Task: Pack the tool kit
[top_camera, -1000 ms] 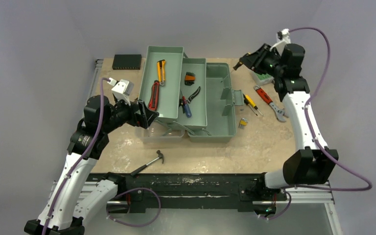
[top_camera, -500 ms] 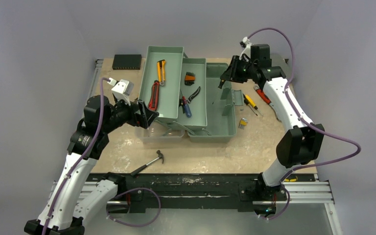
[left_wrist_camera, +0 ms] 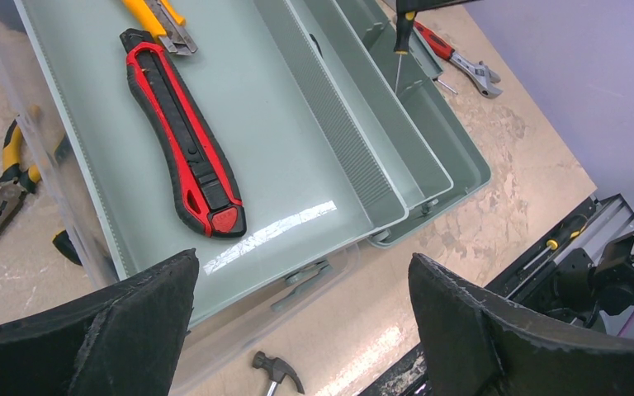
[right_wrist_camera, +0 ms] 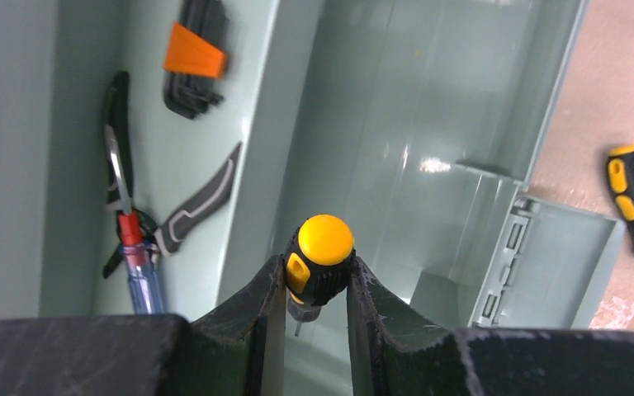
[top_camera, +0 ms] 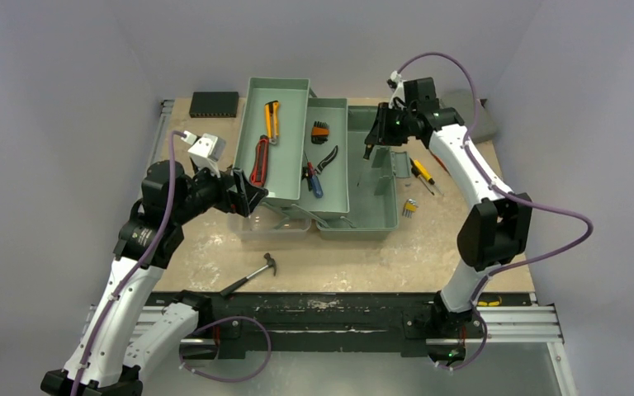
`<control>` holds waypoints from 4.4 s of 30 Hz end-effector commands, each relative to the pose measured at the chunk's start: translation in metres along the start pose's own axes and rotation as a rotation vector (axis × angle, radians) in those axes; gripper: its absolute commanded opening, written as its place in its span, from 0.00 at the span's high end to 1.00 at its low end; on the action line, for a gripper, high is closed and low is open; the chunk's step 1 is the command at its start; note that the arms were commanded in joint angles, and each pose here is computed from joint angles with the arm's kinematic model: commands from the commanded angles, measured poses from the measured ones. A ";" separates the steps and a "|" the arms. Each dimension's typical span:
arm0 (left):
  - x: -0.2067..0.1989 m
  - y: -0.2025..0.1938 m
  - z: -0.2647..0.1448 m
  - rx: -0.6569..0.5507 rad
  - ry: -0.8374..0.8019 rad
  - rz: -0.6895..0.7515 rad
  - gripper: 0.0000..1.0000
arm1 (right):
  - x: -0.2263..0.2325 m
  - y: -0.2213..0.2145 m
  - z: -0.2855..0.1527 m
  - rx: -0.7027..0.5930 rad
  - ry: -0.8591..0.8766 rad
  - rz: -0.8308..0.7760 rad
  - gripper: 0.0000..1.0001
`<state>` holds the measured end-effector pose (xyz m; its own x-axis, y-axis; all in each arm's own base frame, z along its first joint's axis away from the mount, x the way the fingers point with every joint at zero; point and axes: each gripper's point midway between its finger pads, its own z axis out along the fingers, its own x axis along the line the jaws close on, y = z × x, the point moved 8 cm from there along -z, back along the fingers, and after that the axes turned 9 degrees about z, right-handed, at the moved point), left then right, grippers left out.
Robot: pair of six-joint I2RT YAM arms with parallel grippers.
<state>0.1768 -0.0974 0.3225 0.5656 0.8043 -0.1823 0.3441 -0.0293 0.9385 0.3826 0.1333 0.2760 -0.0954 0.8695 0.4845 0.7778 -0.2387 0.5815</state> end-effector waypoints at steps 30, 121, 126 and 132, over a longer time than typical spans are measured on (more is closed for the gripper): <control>-0.010 0.011 -0.002 -0.006 -0.016 -0.027 0.06 | -0.006 -0.014 -0.050 -0.138 -0.102 -0.067 0.34; -0.017 -0.035 -0.013 0.036 -0.023 0.134 0.05 | -0.178 0.015 -0.003 0.031 -0.484 0.179 1.00; -0.017 -0.035 -0.013 0.036 -0.023 0.134 0.06 | -0.162 0.026 -0.028 -0.058 -0.475 0.174 1.00; -0.017 -0.034 -0.014 0.033 -0.024 0.135 0.05 | -0.145 0.032 -0.048 -0.108 -0.428 0.164 1.00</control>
<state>0.1428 -0.1017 0.2935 0.6163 0.7818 -0.0947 0.3354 -0.1518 0.9298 0.3959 -0.0250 0.2356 0.3204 0.9177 0.2347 0.7324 -0.3972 0.5530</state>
